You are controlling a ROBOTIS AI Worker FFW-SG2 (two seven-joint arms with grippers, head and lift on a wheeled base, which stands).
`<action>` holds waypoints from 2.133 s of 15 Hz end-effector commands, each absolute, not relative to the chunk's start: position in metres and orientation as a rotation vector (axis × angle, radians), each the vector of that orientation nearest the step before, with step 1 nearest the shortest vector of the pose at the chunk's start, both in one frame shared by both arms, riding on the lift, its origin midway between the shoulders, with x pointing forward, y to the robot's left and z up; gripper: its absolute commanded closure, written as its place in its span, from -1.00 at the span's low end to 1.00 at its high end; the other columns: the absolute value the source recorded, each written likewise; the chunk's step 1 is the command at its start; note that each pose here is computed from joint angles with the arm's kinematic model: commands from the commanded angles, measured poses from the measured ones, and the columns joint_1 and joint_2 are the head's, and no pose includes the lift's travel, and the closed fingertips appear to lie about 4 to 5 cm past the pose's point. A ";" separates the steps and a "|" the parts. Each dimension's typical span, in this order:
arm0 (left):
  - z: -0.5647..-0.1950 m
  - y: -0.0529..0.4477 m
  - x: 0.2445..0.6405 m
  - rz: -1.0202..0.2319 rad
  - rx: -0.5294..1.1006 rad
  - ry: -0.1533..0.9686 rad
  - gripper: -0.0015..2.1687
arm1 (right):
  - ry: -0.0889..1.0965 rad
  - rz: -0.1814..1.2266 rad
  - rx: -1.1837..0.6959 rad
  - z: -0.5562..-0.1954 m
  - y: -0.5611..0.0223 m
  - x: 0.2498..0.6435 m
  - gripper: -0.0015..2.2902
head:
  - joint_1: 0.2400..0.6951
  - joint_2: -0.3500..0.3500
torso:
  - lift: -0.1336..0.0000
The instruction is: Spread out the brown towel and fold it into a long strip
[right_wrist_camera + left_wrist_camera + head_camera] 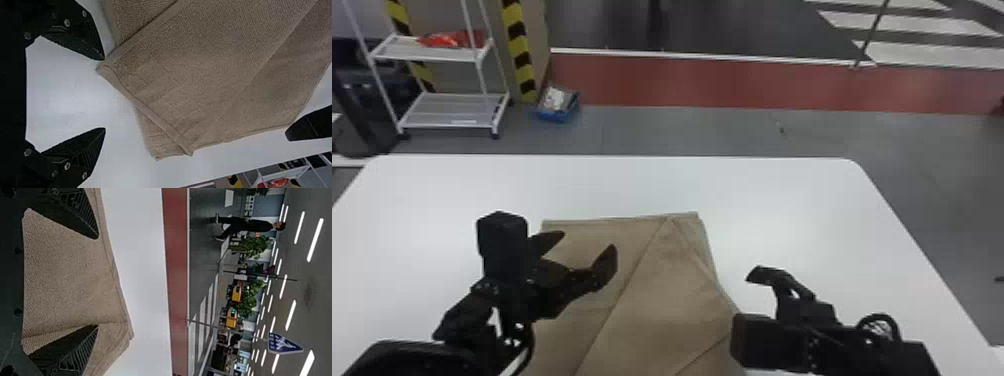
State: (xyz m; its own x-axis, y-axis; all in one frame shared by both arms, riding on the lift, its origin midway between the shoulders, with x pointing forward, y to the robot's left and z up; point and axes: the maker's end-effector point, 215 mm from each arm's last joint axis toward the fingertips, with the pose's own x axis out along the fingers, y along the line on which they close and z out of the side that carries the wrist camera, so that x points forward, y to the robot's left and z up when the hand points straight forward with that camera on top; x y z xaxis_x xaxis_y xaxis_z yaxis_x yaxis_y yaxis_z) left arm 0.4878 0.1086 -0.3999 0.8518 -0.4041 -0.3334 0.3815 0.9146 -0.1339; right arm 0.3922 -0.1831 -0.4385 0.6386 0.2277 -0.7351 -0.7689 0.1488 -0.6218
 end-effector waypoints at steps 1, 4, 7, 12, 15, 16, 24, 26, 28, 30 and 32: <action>-0.404 0.109 0.488 -0.411 -0.067 0.371 -0.93 | 0.560 0.793 -1.242 -0.442 -0.185 0.388 -0.76 | 1.00 -0.27 | -0.84; -0.407 0.110 0.489 -0.409 -0.066 0.378 -0.93 | 0.577 0.822 -1.248 -0.451 -0.179 0.389 -0.75 | 1.00 -0.27 | -0.84; -0.408 0.109 0.489 -0.412 -0.066 0.379 -0.93 | 0.601 0.880 -1.240 -0.458 -0.165 0.388 -0.59 | 1.00 -0.24 | -0.84; -0.409 0.110 0.488 -0.409 -0.066 0.381 -0.93 | 0.640 0.929 -1.216 -0.458 -0.164 0.383 -0.04 | 1.00 -0.19 | -0.84; -0.409 0.110 0.488 -0.409 -0.067 0.379 -0.93 | 0.644 0.923 -1.194 -0.449 -0.172 0.385 0.19 | 1.00 -0.20 | -0.84; -0.408 0.111 0.490 -0.408 -0.067 0.378 -0.93 | 0.635 0.910 -1.174 -0.441 -0.176 0.388 0.28 | 1.00 -0.20 | -0.84; -0.416 0.155 0.540 -0.396 -0.089 0.451 -0.87 | 0.611 0.758 -1.014 -0.391 -0.241 0.385 0.32 | 1.00 -0.32 | -0.84; -0.430 0.176 0.551 -0.341 -0.096 0.478 -0.84 | 0.621 0.768 -1.007 -0.394 -0.239 0.373 0.32 | 1.00 -0.31 | -0.84; -0.447 0.204 0.555 -0.286 -0.117 0.526 -0.82 | 0.626 0.768 -1.003 -0.394 -0.239 0.365 0.32 | 1.00 -0.23 | -0.84; -0.454 0.209 0.562 -0.275 -0.111 0.547 -0.82 | 0.633 0.771 -0.999 -0.397 -0.239 0.361 0.32 | 1.00 -0.17 | -0.84; -0.458 0.210 0.564 -0.274 -0.103 0.560 -0.80 | 0.633 0.773 -0.994 -0.398 -0.238 0.360 0.32 | 1.00 -0.11 | -0.84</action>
State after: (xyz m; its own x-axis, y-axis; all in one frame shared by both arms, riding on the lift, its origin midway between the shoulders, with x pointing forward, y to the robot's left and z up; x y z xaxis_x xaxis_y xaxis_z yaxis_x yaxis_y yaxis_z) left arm 0.5625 0.2088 -0.4548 0.8169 -0.2874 -0.5001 0.2302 0.9574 -0.1742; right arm 0.3614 -0.2389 -0.3968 0.5795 0.2734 -0.7677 -0.8064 0.3288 -0.4916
